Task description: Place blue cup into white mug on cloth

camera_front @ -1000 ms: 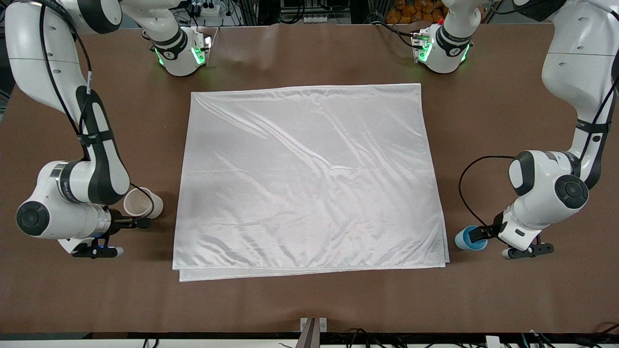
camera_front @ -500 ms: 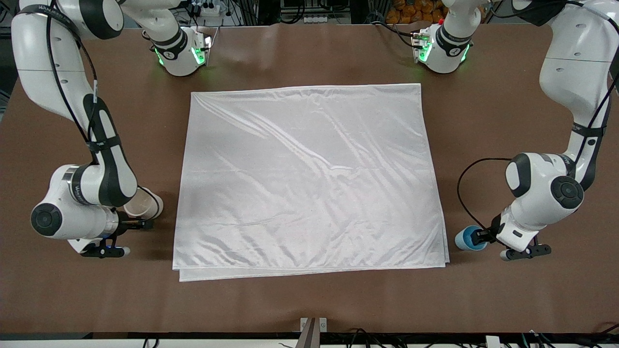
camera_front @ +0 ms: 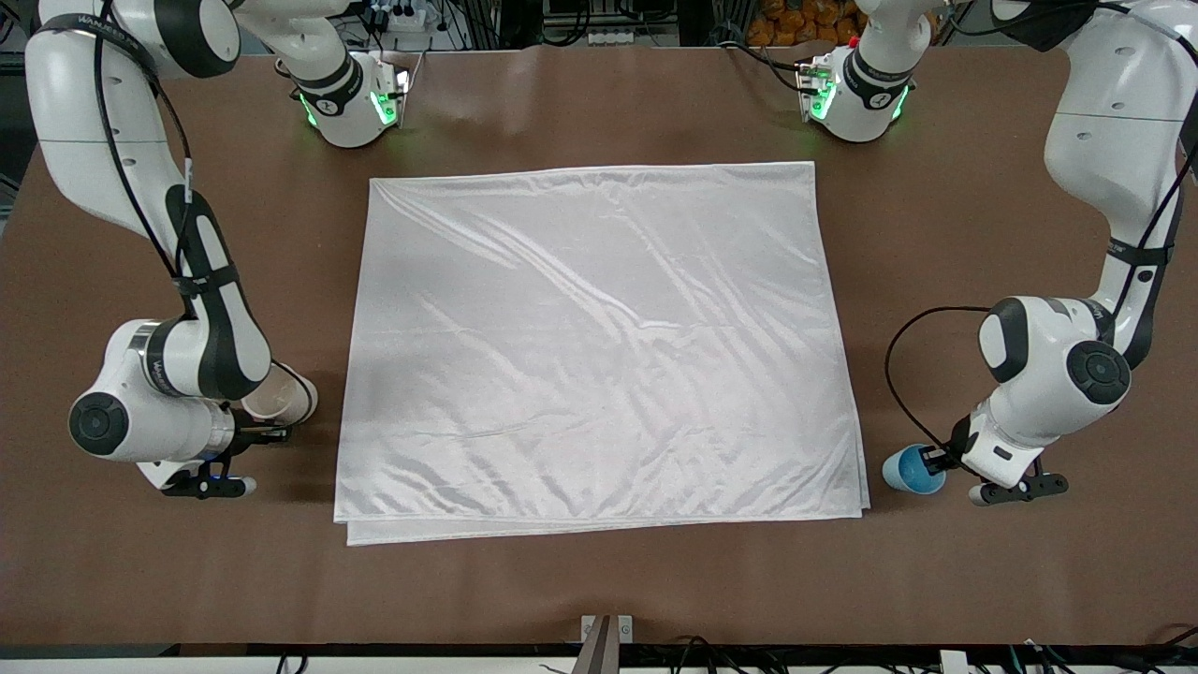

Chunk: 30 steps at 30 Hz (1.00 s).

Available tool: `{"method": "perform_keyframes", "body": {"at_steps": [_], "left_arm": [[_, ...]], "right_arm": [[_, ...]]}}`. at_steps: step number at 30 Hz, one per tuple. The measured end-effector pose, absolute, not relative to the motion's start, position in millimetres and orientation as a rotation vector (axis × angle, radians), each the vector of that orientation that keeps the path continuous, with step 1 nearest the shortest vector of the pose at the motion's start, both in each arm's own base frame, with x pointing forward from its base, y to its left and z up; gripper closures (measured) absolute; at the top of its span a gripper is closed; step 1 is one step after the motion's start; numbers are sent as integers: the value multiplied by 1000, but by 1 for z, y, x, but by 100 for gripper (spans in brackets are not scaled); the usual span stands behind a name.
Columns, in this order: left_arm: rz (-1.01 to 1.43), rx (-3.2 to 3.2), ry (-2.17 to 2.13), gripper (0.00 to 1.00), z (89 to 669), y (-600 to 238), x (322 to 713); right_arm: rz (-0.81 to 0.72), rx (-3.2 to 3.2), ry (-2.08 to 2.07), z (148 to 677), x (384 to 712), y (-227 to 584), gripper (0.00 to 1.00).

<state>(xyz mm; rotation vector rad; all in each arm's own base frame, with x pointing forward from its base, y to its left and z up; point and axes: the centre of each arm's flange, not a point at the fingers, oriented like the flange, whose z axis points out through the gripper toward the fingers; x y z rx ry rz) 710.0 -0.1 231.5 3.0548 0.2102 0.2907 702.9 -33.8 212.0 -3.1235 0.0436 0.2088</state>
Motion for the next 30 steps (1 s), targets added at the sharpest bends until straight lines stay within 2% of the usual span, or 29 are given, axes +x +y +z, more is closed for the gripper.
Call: {"method": "perform_keyframes", "body": {"at_steps": [8,22,30], "left_arm": [[292,3055,208,96,232,-1,710],[355,3066,81,96,252,2,718],[382,3074,28,96,279,0,719]], "right_arm": [[205,-3123,12,220,705,-19,81],[169,-3128,-21,277,708,36,81],[149,-3138,77,282,704,101,81]]}}
